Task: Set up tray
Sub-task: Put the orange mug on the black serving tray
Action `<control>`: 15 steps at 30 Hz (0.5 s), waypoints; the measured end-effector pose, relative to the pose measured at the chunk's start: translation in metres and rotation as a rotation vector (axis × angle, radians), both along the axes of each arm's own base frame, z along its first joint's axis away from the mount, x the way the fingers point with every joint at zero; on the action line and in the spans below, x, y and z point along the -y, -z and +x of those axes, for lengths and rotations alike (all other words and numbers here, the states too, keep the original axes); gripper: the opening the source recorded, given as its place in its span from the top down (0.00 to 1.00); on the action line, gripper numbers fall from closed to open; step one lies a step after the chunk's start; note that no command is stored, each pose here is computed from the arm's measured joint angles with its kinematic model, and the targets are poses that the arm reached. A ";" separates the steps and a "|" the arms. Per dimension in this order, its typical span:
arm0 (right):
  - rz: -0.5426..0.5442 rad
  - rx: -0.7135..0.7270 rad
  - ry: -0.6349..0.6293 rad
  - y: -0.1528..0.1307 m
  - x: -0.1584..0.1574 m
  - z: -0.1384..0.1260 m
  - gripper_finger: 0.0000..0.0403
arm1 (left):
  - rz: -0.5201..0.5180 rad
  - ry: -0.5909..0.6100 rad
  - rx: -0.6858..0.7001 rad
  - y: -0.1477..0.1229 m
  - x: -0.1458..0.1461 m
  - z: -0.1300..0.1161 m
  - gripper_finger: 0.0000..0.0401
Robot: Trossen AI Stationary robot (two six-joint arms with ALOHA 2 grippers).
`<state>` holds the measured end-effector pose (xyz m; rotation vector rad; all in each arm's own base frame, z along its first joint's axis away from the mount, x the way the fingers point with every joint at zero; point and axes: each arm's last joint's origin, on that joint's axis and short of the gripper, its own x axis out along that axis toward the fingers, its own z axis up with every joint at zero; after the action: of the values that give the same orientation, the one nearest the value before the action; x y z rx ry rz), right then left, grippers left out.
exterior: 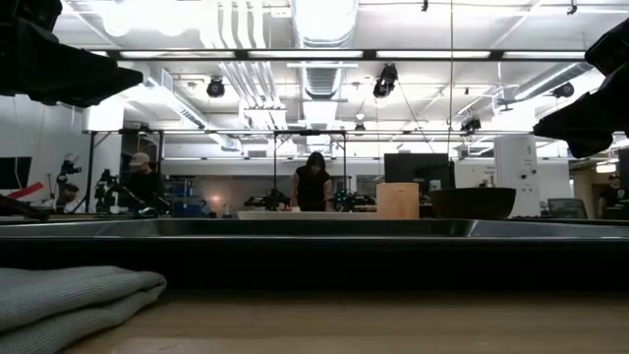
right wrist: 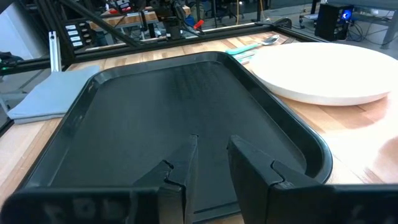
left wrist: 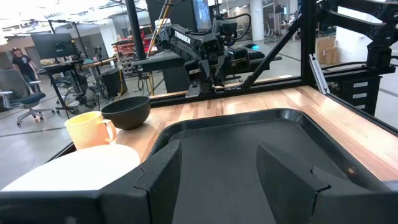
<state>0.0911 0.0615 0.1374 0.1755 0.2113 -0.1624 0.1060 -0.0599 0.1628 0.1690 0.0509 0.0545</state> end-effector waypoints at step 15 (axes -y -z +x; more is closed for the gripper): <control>0.000 0.000 0.000 0.000 0.000 0.000 0.81 | 0.000 0.000 0.000 0.000 0.000 0.000 0.53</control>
<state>0.0911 0.0615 0.1374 0.1755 0.2115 -0.1625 0.1060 -0.0599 0.1628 0.1691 0.0510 0.0548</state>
